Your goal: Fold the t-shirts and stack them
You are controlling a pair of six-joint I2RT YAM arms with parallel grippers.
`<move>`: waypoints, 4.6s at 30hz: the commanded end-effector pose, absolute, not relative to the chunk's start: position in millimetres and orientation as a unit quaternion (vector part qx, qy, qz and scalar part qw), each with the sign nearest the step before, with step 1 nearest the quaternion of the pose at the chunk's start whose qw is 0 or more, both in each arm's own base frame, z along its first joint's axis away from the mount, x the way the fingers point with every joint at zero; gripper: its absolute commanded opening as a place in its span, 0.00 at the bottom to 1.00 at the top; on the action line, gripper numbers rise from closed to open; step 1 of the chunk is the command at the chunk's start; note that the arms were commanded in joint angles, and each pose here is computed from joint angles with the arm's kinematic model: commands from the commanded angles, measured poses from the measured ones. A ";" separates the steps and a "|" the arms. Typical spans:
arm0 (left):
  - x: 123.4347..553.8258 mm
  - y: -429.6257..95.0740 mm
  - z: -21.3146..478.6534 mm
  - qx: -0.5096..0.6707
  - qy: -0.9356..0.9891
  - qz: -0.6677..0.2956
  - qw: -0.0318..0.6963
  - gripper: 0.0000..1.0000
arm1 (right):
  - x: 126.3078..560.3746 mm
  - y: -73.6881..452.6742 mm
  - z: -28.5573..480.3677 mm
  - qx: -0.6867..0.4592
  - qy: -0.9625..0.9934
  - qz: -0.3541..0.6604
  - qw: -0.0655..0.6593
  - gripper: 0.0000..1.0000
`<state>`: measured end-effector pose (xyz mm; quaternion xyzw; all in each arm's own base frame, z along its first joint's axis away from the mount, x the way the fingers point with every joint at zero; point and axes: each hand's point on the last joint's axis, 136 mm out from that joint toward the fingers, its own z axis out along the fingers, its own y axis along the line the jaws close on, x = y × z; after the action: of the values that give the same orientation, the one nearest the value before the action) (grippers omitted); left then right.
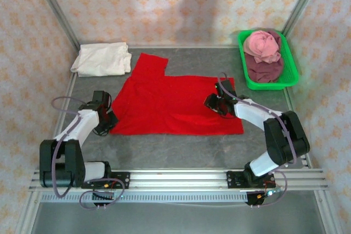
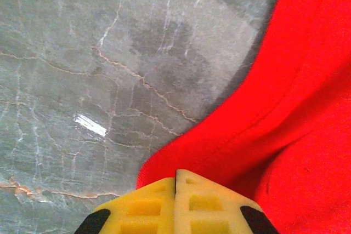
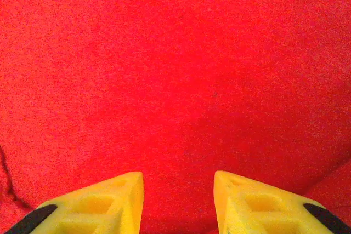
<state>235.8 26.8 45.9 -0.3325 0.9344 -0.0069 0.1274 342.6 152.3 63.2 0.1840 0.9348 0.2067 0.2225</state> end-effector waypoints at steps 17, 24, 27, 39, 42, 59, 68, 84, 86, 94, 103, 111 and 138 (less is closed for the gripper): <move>242.5 3.8 22.6 -0.300 0.949 0.006 0.096 0.28 | 357.2 183.3 74.8 0.136 0.930 0.256 0.225 0.40; 232.4 27.3 11.7 -0.366 0.927 0.008 0.087 0.00 | 359.2 170.0 68.0 0.164 0.933 0.226 0.228 0.41; 227.9 25.3 6.0 -0.373 0.925 0.003 0.070 0.00 | 356.1 158.2 52.4 0.198 0.935 0.207 0.210 0.40; 220.1 29.6 5.6 -0.381 0.922 0.012 0.062 0.31 | 336.6 122.5 11.8 0.266 0.936 0.134 0.189 0.39; 236.2 25.5 28.6 -0.361 0.927 0.000 0.103 0.43 | 338.0 121.8 9.1 0.271 0.935 0.132 0.189 0.39; 408.8 -83.9 81.3 -0.146 0.969 -0.029 0.198 0.48 | 362.8 133.8 49.2 0.238 0.928 0.159 0.239 0.40; 408.6 -89.5 33.3 -0.161 0.972 -0.035 0.166 0.46 | 392.3 177.9 36.0 0.169 0.954 0.140 0.206 0.40; 283.5 -89.0 -5.8 -0.171 0.980 -0.031 0.092 0.46 | 323.1 145.6 6.2 0.252 0.936 0.154 0.194 0.39; 282.7 -83.7 4.9 -0.168 0.981 -0.019 0.100 0.47 | 322.2 144.5 12.9 0.257 0.933 0.157 0.198 0.39; 383.3 -90.1 151.9 -0.132 0.951 -0.053 0.275 0.63 | 367.6 148.1 91.3 0.210 0.923 0.155 0.284 0.42; 531.3 -68.7 172.4 -0.093 0.952 0.044 0.290 0.69 | 419.2 181.3 142.9 0.147 0.897 0.225 0.350 0.51; 597.9 -64.2 113.1 -0.131 0.954 0.024 0.268 0.70 | 412.9 176.6 143.9 0.125 0.896 0.219 0.366 0.56; 624.1 -75.4 21.3 -0.131 0.962 -0.049 0.233 0.37 | 396.6 161.6 153.9 0.113 0.893 0.206 0.383 0.77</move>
<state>621.7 -69.6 30.9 -0.1384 0.9610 -0.0369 0.2367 395.6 165.8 140.6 0.1187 0.8986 0.2105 0.3662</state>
